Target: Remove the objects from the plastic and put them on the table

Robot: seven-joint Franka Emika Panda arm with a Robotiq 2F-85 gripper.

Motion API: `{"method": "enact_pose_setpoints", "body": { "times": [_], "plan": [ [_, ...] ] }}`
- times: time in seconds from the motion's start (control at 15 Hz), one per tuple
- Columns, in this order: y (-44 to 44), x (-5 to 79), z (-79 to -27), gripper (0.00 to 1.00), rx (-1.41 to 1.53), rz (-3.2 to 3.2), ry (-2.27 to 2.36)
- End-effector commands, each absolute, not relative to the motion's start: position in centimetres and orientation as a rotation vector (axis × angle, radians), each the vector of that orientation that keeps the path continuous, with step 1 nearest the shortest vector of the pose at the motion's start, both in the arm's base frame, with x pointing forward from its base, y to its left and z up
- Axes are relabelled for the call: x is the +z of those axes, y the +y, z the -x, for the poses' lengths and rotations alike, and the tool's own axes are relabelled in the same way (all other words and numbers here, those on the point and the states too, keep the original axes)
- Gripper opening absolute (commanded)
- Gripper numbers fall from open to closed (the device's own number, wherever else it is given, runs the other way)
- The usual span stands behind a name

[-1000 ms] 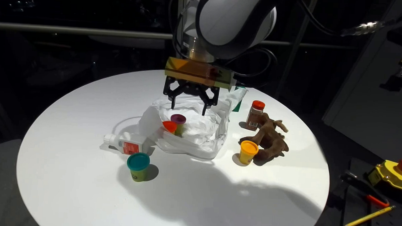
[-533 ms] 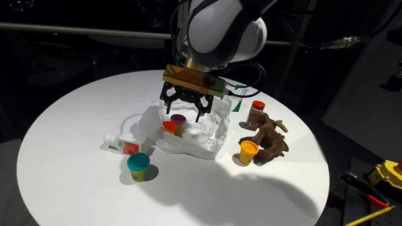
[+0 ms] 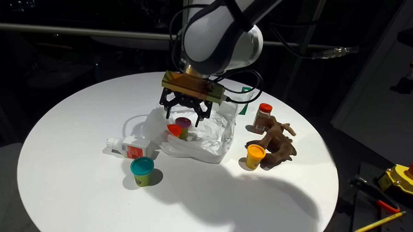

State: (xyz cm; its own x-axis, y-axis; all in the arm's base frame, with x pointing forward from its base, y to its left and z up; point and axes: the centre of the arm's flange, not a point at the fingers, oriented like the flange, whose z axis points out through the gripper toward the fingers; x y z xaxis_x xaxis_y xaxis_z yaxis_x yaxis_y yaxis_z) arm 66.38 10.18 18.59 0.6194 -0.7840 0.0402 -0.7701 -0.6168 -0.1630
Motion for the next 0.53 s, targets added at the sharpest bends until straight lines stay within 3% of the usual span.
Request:
{"method": "enact_pose_setpoints", "body": {
  "times": [0.0,0.07,0.33,0.47],
  "plan": [
    [10.11,18.19,-68.01,0.74,-0.187,2.700,1.296],
    [10.15,18.17,-68.02,0.71,-0.190,2.701,1.298],
    [9.88,17.97,-68.13,0.37,-0.204,2.702,1.310],
    [9.82,18.51,-67.82,0.28,-0.223,2.704,1.314]
  ]
}}
